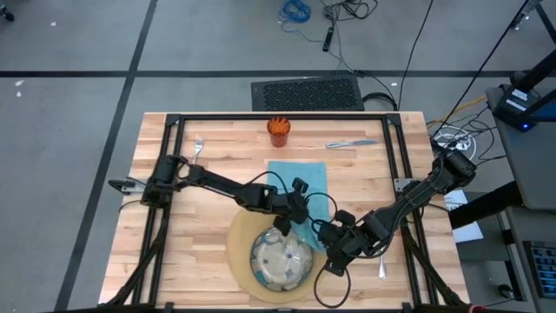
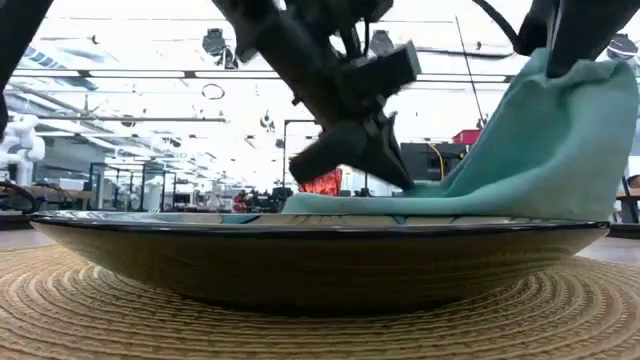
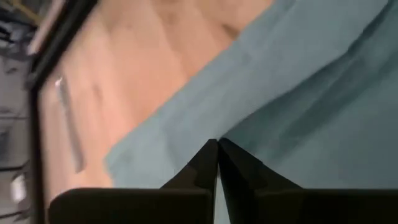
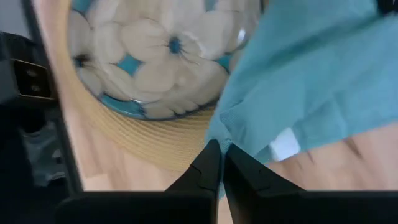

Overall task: Set table place
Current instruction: Fold the blue table napkin

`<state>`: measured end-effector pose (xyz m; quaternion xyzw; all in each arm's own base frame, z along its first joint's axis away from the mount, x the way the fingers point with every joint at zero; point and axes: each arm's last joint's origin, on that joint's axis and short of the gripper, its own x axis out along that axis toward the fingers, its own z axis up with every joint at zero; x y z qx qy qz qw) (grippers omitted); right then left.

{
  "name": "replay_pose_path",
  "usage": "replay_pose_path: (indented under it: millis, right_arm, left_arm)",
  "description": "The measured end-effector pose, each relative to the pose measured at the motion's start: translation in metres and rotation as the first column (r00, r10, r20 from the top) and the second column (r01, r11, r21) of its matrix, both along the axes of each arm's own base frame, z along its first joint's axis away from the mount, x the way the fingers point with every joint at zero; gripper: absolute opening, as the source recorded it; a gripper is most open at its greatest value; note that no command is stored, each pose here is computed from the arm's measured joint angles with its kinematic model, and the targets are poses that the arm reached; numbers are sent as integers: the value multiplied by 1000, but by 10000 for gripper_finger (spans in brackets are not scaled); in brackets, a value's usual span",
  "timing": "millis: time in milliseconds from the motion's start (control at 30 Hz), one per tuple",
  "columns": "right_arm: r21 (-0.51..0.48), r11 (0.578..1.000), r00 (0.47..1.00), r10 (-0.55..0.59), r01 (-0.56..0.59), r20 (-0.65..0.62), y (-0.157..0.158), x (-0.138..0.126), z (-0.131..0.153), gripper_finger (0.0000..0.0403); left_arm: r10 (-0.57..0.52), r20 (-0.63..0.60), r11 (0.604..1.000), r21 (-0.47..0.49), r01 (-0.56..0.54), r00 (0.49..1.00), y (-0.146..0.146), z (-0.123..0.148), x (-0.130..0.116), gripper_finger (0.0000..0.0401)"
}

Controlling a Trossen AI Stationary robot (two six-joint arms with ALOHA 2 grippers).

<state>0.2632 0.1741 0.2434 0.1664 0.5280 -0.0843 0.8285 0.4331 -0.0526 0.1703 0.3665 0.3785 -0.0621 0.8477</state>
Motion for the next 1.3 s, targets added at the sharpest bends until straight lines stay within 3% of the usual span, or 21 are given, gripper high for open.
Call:
replay_pose_path:
  millis: [200, 700, 833, 1033, 1133, 1300]
  right_arm:
    - [-77, 997, 999, -33, 30, -40, -12, -2, -1, 0]
    - [-224, 974, 997, 46, -32, 59, -57, 15, 54, 0]
    - [-222, 974, 998, 50, -38, 45, -58, 15, 54, 0]
    - [-198, 980, 999, 45, -38, 31, -58, 13, 53, 0]
    - [-183, 982, 999, 46, -42, 16, -58, 13, 53, 0]
    - [-183, 982, 999, 47, -46, 5, -58, 12, 52, 0]
  left_arm:
    - [47, -39, 997, 70, -44, 998, -9, 32, -21, 0]
    - [214, -24, 976, -30, -215, 977, -24, 107, -83, 0]
    - [195, -19, 978, -71, -196, 981, -29, 104, -80, 0]
    - [254, -122, 962, -75, -264, 960, -23, 61, -64, 12]
    - [287, -167, 941, -133, -310, 943, -19, 47, -58, 45]
    - [355, -182, 905, -181, -386, 917, -17, 29, -49, 133]
